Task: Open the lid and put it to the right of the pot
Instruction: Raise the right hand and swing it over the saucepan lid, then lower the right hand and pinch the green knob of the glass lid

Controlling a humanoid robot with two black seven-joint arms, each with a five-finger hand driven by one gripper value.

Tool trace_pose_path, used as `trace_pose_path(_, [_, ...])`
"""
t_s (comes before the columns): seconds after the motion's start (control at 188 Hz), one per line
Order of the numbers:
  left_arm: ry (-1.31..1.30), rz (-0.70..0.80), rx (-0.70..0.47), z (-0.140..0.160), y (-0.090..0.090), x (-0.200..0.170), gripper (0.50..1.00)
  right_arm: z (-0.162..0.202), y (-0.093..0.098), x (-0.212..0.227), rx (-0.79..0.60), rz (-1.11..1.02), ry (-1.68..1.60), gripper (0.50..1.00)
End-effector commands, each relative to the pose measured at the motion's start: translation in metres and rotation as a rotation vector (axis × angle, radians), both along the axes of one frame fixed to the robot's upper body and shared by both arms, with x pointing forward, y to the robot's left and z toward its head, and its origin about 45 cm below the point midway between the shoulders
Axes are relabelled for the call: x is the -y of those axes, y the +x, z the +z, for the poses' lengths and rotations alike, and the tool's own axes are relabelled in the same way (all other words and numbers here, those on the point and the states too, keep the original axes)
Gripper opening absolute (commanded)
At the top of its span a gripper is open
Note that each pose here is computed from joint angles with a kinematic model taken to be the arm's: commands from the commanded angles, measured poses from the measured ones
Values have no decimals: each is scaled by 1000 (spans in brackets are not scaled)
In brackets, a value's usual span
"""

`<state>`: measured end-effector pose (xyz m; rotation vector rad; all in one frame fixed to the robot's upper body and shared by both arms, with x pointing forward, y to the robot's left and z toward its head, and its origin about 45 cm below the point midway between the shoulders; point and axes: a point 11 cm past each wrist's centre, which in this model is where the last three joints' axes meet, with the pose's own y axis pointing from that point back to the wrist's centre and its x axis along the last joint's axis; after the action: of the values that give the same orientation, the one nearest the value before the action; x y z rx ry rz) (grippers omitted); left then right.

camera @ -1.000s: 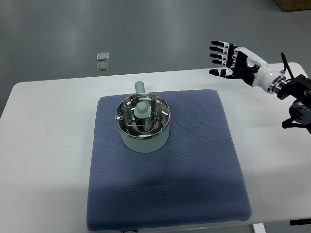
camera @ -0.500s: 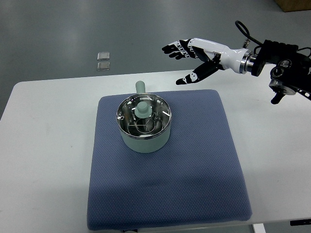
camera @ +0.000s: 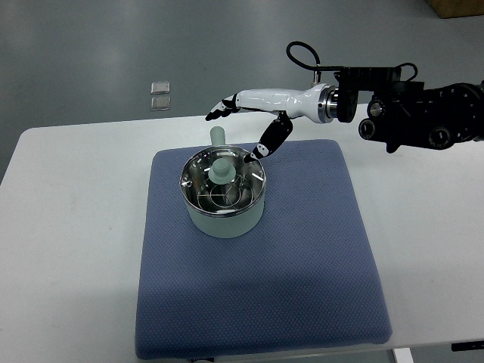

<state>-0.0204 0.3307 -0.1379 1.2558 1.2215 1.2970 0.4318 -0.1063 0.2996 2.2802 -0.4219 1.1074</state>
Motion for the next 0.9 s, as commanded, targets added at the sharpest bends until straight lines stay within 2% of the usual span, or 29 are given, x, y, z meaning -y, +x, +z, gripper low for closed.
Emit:
trace_pose_path(0.0, [0, 1, 0, 0, 0, 0, 1000, -6, -5, -10, 28, 34, -49, 848])
trace_pose_path(0.09, [0, 0, 0, 0, 0, 0, 1000, -7, -6, -12, 56, 51, -77, 846])
trace_pose_path(0.096, [0, 0, 0, 0, 0, 0, 1000, -7, -7, -18, 95, 74, -105, 840])
trace_pose_path(0.122, [0, 0, 0, 0, 0, 0, 1000, -7, -7, -19, 115, 82, -118, 838])
trace_pose_path(0.42, [0, 1, 0, 0, 0, 0, 1000, -6, -9, -36, 188, 133, -212, 803])
trace_pose_path(0.574, [0, 0, 0, 0, 0, 0, 1000, -2, -10, -40, 205, 155, -235, 795])
trace_pose_path(0.894, [0, 0, 0, 0, 0, 0, 1000, -10, -20, -54, 225, 222, -270, 731])
